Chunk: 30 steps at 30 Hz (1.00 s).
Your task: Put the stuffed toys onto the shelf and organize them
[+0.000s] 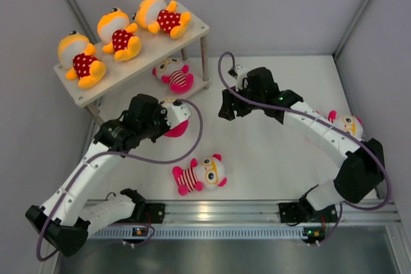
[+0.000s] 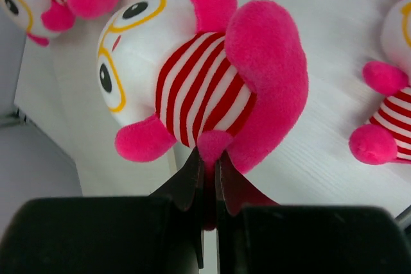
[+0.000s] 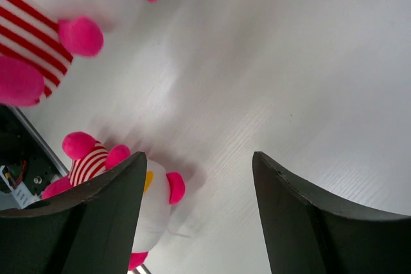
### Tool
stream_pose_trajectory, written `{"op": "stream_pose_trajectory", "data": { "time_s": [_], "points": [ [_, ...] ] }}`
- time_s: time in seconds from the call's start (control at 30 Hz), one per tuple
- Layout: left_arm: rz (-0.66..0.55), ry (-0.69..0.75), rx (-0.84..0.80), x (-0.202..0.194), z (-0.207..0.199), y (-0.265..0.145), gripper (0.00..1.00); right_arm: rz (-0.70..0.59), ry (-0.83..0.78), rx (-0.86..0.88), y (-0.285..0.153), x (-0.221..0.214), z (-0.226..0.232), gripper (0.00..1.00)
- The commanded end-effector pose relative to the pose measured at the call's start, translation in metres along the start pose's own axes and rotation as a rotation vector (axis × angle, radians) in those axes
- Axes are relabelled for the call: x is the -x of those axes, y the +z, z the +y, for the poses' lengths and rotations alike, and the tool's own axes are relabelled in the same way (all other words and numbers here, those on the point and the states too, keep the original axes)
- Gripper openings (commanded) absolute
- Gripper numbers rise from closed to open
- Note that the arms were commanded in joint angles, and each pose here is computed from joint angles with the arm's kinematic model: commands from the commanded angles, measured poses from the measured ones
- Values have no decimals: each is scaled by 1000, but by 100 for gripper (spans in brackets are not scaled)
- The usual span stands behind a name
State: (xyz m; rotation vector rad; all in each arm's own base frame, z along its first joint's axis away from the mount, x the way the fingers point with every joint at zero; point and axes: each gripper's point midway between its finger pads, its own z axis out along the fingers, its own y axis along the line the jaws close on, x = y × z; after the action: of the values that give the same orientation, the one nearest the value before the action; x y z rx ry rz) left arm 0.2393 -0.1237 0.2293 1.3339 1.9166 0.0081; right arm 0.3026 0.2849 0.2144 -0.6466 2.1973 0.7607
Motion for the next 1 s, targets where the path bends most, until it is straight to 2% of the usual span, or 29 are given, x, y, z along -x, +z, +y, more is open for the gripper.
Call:
{"op": "stream_pose_trajectory", "data": {
  "time_s": [0.0,0.17,0.27,0.3,0.47,0.67,0.97],
  "points": [
    [47,-157,206,-3,33,-11,0,-96,4,-26,-17,21,0,67],
    [19,-178,314,-7,46,-27,0,-90,10,-38,-19,15,-2,67],
    [68,-151,469,-25,65,-35,0,-86,13,-42,-19,13,-3,67],
    [94,-145,517,-32,70,-35,0,-84,20,-42,-18,11,-3,67],
    [138,-107,557,-55,74,-6,0,-99,35,-33,-18,10,-2,67],
    [202,-158,544,-92,100,11,0,-97,20,-36,-23,4,-2,67],
    [264,-78,436,-136,90,27,0,-94,21,-27,-21,0,-2,67]
  ]
}}
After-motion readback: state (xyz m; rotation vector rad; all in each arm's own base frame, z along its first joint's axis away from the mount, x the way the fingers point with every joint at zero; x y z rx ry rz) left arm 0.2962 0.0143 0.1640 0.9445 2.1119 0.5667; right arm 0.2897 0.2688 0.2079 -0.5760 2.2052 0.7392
